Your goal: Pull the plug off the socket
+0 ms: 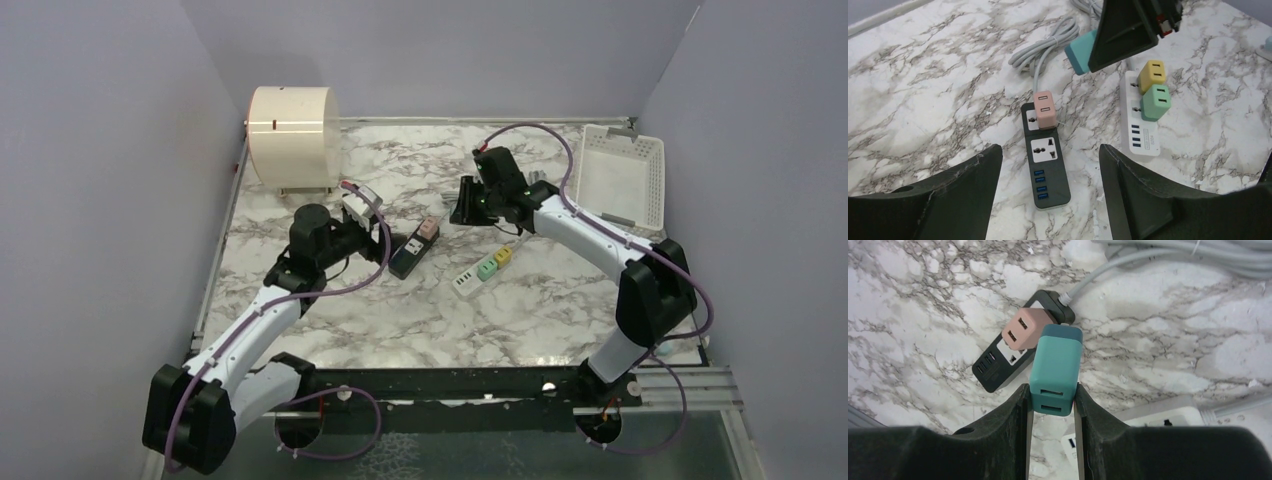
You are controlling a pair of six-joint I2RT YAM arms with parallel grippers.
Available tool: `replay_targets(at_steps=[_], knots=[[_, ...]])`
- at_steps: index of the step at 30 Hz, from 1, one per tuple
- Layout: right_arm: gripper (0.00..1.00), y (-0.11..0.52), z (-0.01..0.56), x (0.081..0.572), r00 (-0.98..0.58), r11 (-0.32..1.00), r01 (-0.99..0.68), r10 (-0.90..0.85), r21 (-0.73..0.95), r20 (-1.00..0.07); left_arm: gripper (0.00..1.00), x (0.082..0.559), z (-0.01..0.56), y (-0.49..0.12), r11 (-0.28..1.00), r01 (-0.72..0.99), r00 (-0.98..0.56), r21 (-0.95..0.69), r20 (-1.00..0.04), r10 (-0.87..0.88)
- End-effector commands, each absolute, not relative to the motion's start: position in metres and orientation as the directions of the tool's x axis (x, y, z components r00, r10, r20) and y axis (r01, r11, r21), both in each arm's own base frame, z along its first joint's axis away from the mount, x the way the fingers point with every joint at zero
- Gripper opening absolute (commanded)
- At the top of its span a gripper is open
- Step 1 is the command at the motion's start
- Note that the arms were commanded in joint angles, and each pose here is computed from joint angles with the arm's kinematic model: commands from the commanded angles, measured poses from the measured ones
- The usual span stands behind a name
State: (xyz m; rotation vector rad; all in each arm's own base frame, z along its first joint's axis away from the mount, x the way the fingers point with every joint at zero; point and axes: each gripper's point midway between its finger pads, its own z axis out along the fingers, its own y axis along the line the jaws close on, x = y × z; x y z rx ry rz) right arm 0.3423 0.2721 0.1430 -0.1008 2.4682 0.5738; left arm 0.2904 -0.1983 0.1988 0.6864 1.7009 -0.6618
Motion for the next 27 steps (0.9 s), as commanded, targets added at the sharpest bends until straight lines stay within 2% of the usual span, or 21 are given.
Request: replay_targets(at_steps=[1, 5, 8, 16, 27], knots=[[0.01, 0.290, 0.170, 0.371, -0.697, 0.845, -0.381, 0.004, 0.375, -0.717, 0.74, 0.279, 0.223, -0.205, 0.616, 0.786, -0.124, -0.054, -0.990, 0.071], [0.01, 0.290, 0.156, 0.377, -0.714, 0.800, -0.426, -0.009, 0.423, -0.700, 0.76, 0.273, 0.234, -0.205, 0.605, 0.795, -0.096, -0.042, -0.994, 0.058], [0.01, 0.289, 0.141, 0.376, -0.759, 0.732, -0.456, -0.023, 0.506, -0.651, 0.76, 0.267, 0.240, -0.206, 0.586, 0.810, -0.067, -0.023, -0.996, 0.054], [0.01, 0.284, 0.093, 0.369, -0.835, 0.680, -0.472, -0.143, 0.560, -0.531, 0.77, 0.265, 0.235, -0.206, 0.582, 0.813, -0.074, -0.027, -0.996, 0.057], [0.01, 0.280, 0.050, 0.349, -0.886, 0.677, -0.430, -0.187, 0.598, -0.425, 0.77, 0.267, 0.228, -0.211, 0.562, 0.825, -0.114, -0.057, -0.991, 0.067]])
